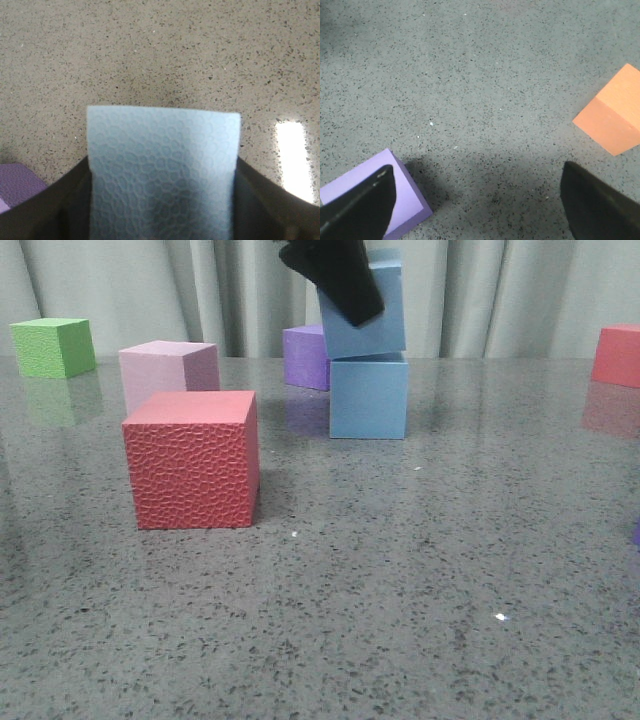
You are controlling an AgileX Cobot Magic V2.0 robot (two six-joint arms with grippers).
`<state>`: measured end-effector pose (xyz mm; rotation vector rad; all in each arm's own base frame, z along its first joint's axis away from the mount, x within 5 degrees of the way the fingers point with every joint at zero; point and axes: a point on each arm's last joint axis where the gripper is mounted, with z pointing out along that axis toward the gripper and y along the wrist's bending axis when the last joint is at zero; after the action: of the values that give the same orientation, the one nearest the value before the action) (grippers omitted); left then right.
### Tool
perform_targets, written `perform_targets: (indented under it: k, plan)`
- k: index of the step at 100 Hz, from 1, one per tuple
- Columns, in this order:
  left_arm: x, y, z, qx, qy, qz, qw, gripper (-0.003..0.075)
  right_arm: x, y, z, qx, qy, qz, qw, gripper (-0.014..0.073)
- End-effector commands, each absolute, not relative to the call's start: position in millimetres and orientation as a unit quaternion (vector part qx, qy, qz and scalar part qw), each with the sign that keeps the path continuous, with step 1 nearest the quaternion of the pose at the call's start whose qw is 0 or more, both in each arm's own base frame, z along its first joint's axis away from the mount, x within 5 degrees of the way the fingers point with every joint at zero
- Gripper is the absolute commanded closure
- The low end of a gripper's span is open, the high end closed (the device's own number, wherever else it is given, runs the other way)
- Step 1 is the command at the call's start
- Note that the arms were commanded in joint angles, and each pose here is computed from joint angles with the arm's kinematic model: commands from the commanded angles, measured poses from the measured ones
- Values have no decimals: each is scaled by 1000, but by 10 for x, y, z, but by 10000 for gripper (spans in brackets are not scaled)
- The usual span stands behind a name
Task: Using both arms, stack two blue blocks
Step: 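Lower the held cube onto the placed blue cube and align it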
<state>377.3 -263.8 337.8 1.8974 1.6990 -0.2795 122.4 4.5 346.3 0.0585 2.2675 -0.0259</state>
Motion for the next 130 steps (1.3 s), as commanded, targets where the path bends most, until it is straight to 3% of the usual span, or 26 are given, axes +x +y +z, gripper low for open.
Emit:
perform_targets:
  k: [1, 130]
  plan:
    - [3634, -2632, 3764, 702, 613, -110, 346, 509, 1244, 31, 3594, 17, 885, -16, 464, -59]
    - [3670, -2662, 3676, 704, 614, -116, 337, 509, 1244, 31, 3594, 17, 885, -16, 464, -59]
